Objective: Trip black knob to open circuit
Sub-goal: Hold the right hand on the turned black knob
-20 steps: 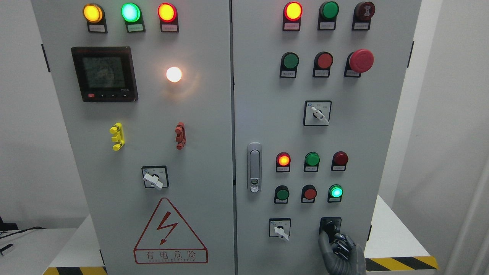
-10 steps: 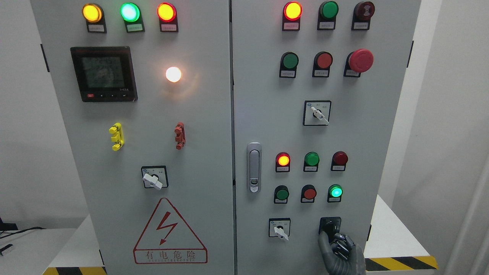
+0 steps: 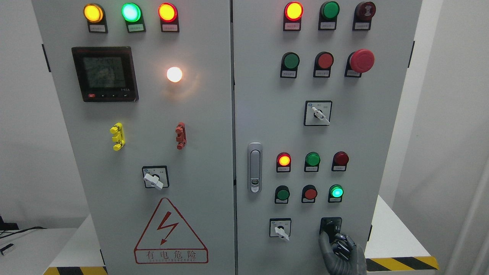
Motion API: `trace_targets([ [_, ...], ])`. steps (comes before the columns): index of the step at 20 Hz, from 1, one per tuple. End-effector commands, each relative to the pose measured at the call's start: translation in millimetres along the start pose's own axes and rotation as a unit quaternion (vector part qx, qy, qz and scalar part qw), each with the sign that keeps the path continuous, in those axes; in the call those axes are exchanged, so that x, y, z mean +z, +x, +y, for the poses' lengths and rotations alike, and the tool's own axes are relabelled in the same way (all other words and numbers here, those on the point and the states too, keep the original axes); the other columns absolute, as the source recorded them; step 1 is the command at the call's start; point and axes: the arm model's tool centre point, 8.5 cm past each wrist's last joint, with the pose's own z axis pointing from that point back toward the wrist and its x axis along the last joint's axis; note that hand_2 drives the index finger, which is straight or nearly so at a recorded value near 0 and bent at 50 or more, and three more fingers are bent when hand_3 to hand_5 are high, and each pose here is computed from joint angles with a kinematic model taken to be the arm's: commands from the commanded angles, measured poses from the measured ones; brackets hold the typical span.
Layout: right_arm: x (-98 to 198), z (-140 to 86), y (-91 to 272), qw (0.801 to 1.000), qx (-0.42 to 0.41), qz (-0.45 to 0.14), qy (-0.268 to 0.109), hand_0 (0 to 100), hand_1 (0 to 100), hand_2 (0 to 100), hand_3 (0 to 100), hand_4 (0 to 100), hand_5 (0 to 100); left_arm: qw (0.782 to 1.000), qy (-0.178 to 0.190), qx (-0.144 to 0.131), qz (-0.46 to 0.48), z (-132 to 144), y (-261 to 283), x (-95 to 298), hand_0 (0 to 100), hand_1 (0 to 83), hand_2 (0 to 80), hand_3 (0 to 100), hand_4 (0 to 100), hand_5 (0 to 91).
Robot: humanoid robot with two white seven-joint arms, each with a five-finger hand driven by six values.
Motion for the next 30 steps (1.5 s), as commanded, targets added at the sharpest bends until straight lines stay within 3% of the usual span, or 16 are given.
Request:
trace_targets([
  [1, 0.0, -2.2, 4.2, 1.000, 0.007, -0.025, -0.001, 55, 80, 61, 92, 86, 95, 1.000, -0.003, -0.015, 0.000, -0.4, -0.3, 0.1, 12, 38.9, 0.0, 0, 0, 0.0],
  [30, -0.7, -8.7, 2.0, 1.000, 0.014, -0.024, -0.011, 51, 79, 59, 91, 86, 95, 1.000, -0.003, -0.015, -0.001, -0.4, 0.3, 0.0, 12, 38.9, 0.0, 0, 0, 0.0],
])
